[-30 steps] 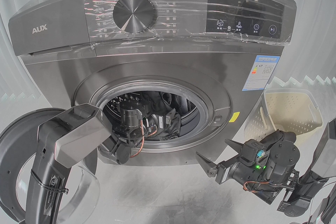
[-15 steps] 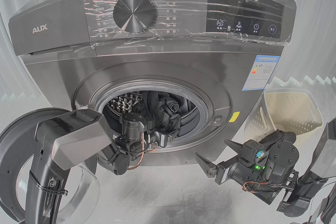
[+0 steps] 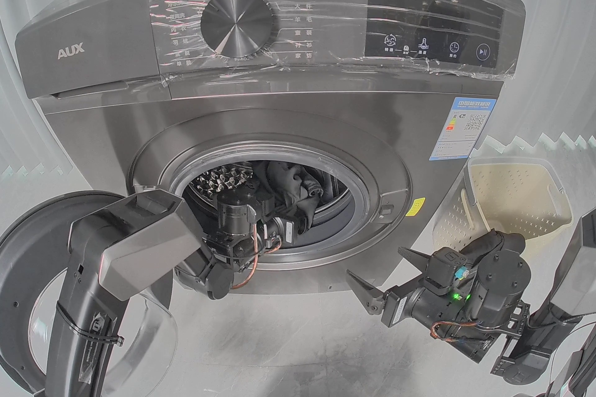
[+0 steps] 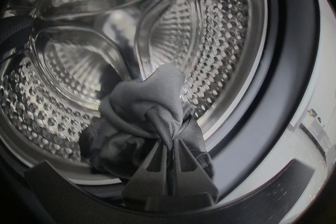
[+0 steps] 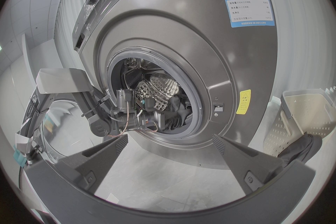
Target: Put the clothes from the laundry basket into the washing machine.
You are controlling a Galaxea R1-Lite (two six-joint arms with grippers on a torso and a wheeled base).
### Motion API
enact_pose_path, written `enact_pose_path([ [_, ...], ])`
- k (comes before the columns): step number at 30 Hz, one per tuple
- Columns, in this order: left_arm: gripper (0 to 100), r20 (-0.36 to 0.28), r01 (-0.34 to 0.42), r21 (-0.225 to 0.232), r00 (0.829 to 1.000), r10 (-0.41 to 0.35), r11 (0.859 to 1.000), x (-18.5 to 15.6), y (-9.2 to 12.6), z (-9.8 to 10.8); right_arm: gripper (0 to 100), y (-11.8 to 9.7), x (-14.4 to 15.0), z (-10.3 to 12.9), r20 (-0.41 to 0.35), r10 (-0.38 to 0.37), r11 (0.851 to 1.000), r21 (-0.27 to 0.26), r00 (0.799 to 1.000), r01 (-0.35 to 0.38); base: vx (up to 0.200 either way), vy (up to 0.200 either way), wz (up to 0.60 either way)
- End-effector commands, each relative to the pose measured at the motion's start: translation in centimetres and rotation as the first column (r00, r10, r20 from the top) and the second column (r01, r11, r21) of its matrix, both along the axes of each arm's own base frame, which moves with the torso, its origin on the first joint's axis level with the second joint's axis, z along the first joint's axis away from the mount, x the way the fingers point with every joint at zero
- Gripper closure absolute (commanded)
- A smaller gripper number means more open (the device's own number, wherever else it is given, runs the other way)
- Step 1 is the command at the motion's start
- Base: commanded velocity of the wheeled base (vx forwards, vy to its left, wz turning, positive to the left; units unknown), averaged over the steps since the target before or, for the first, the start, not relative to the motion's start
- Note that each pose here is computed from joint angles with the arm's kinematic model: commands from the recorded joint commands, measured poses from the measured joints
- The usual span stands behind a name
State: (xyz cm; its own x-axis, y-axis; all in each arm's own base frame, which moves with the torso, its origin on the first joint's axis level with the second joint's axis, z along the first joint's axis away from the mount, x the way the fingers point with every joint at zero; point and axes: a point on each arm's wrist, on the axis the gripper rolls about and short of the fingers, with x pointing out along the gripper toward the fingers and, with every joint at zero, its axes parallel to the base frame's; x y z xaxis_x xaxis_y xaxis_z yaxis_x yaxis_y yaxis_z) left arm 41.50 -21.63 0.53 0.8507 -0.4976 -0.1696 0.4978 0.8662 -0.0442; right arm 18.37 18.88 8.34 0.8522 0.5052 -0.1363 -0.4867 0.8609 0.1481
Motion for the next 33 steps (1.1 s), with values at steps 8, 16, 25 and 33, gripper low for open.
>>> enact_pose_path([
  [8, 100, 0.208, -0.173, -0.135, 0.958, 0.198, 0.976, 5.3, 0.4, 3.7, 0, 0.1, -0.1, 0.1, 0.004, 0.005, 1.0, 0.004, 1.0, -0.005, 0.0, 0.0, 0.0],
  [16, 100, 0.212, -0.176, -0.144, 0.956, 0.204, 0.974, 5.6, 0.0, 3.4, 0, 0.1, -0.1, 0.2, 0.005, 0.004, 1.0, 0.005, 1.0, -0.004, 0.0, 0.0, 0.0],
  [25, 0, 0.201, -0.173, -0.143, 0.959, 0.199, 0.974, 5.5, -0.1, 2.9, 0, 0.1, -0.1, 0.2, 0.005, 0.004, 1.0, 0.005, 1.0, -0.004, 0.0, 0.0, 0.0],
  [33, 0, 0.194, -0.171, -0.14, 0.961, 0.196, 0.975, 5.2, -0.2, 2.7, 0, 0.0, -0.1, 0.2, 0.006, 0.004, 1.0, 0.007, 1.0, -0.004, 0.0, 0.0, 0.0],
])
